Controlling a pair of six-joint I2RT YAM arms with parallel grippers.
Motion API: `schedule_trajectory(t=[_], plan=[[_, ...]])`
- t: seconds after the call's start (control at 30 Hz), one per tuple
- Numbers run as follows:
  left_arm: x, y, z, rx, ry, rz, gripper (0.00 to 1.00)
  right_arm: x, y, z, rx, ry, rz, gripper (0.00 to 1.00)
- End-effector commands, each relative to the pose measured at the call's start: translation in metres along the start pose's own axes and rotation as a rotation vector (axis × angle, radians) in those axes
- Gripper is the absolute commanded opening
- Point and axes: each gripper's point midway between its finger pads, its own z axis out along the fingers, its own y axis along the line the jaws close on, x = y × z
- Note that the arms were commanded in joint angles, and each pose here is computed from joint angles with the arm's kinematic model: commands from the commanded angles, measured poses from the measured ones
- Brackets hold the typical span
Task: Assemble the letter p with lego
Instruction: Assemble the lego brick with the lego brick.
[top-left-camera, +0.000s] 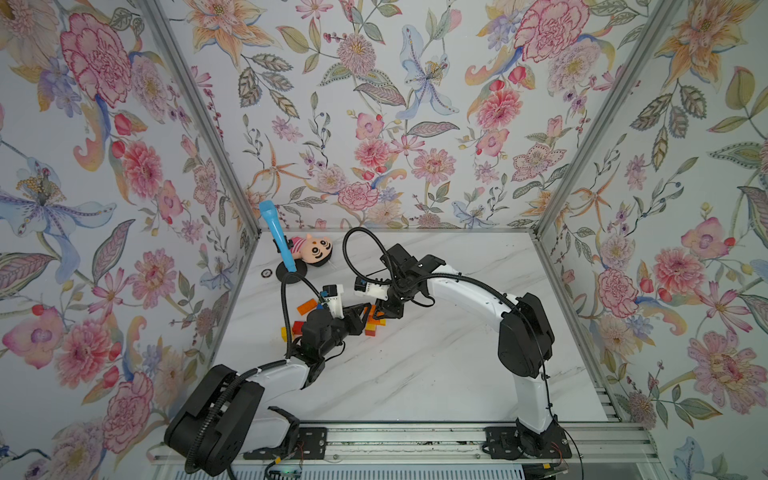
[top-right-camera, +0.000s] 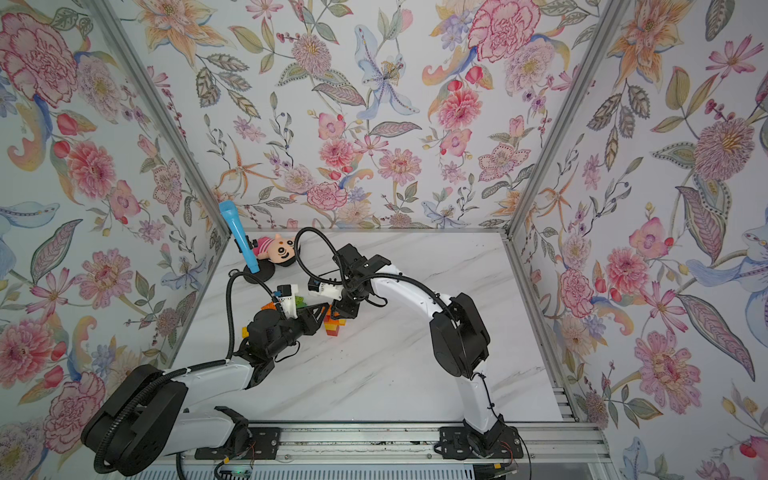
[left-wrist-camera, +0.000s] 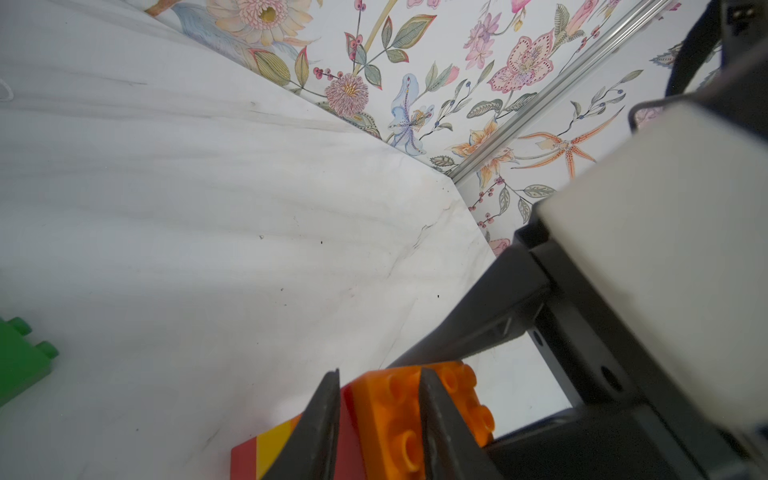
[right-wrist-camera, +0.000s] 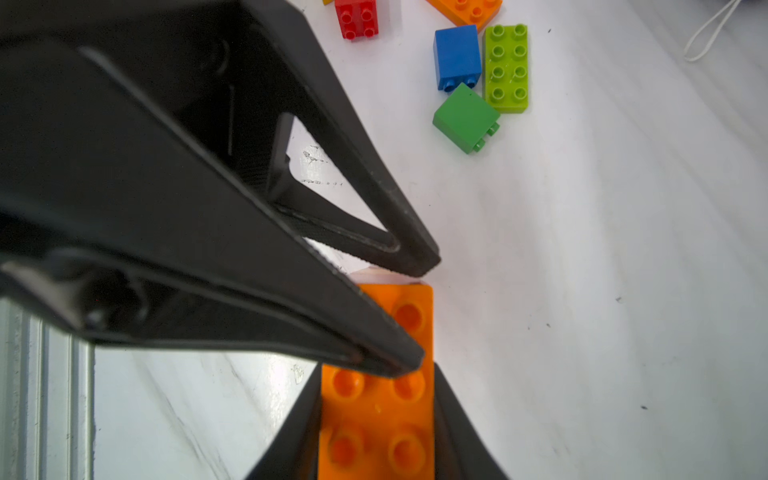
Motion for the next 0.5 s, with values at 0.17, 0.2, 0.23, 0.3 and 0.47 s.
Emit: schedule_trajectory(t=[0.17, 0.2, 0.23, 0.3, 0.47], plan=[[0.07, 0.049, -0.016, -0.167, 0.183, -0.035, 0.31, 0.033, 0.002, 0.02, -0.011, 0.105, 0.099, 0.18], [0.072, 0.05, -0.016, -0.17, 0.187, -0.037, 0.31, 0.034, 0.002, 0.02, -0.008, 0.109, 0.099, 0.18], [0.075, 0.051, -0.018, -0.175, 0.192, -0.038, 0.31, 0.034, 0.001, 0.021, -0.002, 0.114, 0.098, 0.18], [0.077, 0.052, -0.019, -0.177, 0.188, -0.041, 0.31, 0.036, 0.002, 0.022, -0.001, 0.121, 0.097, 0.17], [0.099, 0.062, -0.031, -0.206, 0.228, -0.055, 0.3, 0.036, 0.004, 0.026, -0.002, 0.131, 0.081, 0.17]])
